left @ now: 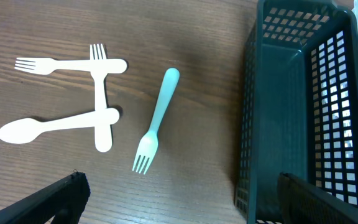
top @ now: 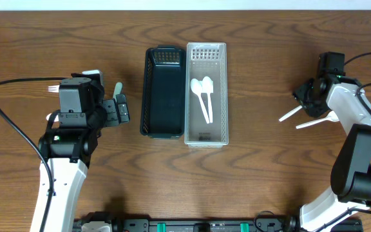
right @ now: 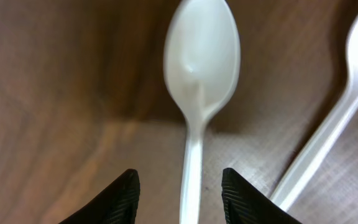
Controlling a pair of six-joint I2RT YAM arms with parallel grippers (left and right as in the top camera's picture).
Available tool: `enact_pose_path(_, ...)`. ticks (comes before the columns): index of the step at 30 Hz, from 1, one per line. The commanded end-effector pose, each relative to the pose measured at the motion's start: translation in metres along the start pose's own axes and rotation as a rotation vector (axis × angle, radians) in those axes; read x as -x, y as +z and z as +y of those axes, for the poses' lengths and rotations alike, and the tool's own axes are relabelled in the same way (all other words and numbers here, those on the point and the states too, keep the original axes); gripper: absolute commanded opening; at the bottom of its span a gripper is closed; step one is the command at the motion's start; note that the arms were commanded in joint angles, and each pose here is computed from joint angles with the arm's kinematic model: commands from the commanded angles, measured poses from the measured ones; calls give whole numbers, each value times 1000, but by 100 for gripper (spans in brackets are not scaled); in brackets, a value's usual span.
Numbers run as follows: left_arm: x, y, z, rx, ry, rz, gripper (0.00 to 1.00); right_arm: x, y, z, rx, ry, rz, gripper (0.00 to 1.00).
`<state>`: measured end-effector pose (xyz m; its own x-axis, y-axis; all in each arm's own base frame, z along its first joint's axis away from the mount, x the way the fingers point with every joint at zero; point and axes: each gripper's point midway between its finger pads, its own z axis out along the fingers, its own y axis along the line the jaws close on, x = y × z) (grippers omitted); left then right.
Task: Pack container
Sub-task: 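Grasp a third white spoon with the right gripper, then drop the third spoon into the clear basket, right gripper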
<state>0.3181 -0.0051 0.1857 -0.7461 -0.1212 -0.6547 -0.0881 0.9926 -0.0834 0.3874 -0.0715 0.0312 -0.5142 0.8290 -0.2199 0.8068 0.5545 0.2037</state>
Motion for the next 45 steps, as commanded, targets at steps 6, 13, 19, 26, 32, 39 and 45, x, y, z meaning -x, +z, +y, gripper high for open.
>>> enact_pose_path(6, 7, -3, 2, 6, 13, -12, 98, 9, 0, 2, 21, 38, -30, 45)
enact_pose_path(13, 7, -3, 2, 6, 13, -12, 98, 11, 2, -9, -8, 56, -21, 45)
enact_pose_path(19, 7, -3, 2, 6, 13, -12, 98, 3, 17, -22, -62, 61, 22, 47)
enact_pose_path(26, 7, -3, 2, 6, 13, -12, 98, -7, 38, -30, -100, 60, 70, 47)
enact_pose_path(32, 7, -3, 2, 6, 13, -12, 98, -17, 48, -30, -101, 59, 114, 30)
enact_pose_path(39, 7, -3, 2, 6, 13, -12, 98, -26, 42, -9, 4, -43, 166, 14)
enact_pose_path(45, 7, -3, 2, 6, 13, -12, 98, -31, 1, 27, 102, -200, 93, 1)
